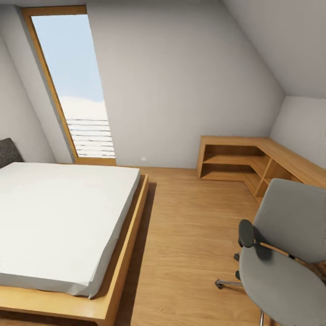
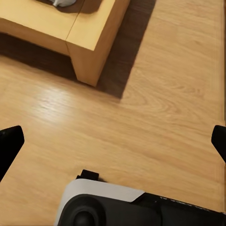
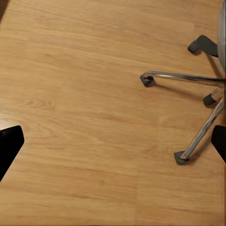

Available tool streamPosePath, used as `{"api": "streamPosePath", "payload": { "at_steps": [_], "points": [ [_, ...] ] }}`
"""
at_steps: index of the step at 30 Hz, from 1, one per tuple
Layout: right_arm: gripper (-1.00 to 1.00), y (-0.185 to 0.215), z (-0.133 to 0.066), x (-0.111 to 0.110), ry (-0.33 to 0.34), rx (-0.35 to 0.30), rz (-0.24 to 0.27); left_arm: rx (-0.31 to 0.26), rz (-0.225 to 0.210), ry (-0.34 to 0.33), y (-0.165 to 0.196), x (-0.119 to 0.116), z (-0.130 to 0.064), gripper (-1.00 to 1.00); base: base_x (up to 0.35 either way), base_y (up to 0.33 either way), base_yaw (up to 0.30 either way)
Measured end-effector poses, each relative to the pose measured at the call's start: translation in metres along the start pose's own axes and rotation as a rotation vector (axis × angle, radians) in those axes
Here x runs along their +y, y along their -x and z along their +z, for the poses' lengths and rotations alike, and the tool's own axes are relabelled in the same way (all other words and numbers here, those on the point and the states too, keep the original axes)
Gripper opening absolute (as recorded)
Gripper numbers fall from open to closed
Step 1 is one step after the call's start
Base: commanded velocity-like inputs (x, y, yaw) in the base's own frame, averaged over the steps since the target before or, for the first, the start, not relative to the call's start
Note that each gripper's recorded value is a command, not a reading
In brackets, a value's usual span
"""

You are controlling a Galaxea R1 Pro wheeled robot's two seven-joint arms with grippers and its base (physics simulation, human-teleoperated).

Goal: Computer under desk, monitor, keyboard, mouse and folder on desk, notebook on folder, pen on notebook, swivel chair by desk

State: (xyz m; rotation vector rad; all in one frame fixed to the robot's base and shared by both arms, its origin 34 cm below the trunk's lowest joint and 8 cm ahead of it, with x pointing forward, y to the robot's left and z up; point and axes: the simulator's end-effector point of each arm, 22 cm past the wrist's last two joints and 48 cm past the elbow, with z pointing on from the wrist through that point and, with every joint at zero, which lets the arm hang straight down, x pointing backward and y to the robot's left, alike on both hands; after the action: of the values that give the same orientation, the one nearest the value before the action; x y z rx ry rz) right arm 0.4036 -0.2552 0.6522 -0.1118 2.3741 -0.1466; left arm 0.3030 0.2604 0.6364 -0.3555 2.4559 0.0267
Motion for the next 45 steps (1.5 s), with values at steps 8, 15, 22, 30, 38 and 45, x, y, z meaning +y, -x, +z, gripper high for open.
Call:
{"api": "streamPosePath", "payload": {
  "at_steps": [8,15,22,30,38,45],
  "points": [
    [1.0,0.003,0.0003,-0.0002,0.0,-0.007,-0.001,-0.006,-0.001,-0.001,0.0023,-0.0006,0.0004,1.0,0.0,-0.017,-0.137],
    [1.0,0.0035,0.0001,0.0,0.001,-0.008,-0.001,-0.008,-0.001,-0.001,0.003,-0.0005,0.0005,1.0,0.0,-0.002,-0.046],
    [1.0,0.0037,0.0002,0.0001,0.001,-0.009,-0.002,-0.008,-0.001,-0.001,0.003,-0.0008,0.0005,1.0,0.0,0.0,-0.012],
    [1.0,0.0048,0.0002,0.0002,0.002,-0.012,-0.002,-0.01,-0.003,-0.001,0.0035,-0.0015,0.0005,1.0,0.001,0.0,-0.169],
    [1.0,0.0053,0.0,-0.0001,0.001,-0.014,-0.001,-0.011,-0.003,-0.001,0.0039,-0.0014,0.0004,1.0,0.125,0.0,-0.227],
    [1.0,0.0052,0.0,-0.0003,0.0,-0.013,0.0,-0.011,-0.002,-0.002,0.0039,-0.0017,0.0004,1.0,0.23,0.0,-0.061]
  ]
}}
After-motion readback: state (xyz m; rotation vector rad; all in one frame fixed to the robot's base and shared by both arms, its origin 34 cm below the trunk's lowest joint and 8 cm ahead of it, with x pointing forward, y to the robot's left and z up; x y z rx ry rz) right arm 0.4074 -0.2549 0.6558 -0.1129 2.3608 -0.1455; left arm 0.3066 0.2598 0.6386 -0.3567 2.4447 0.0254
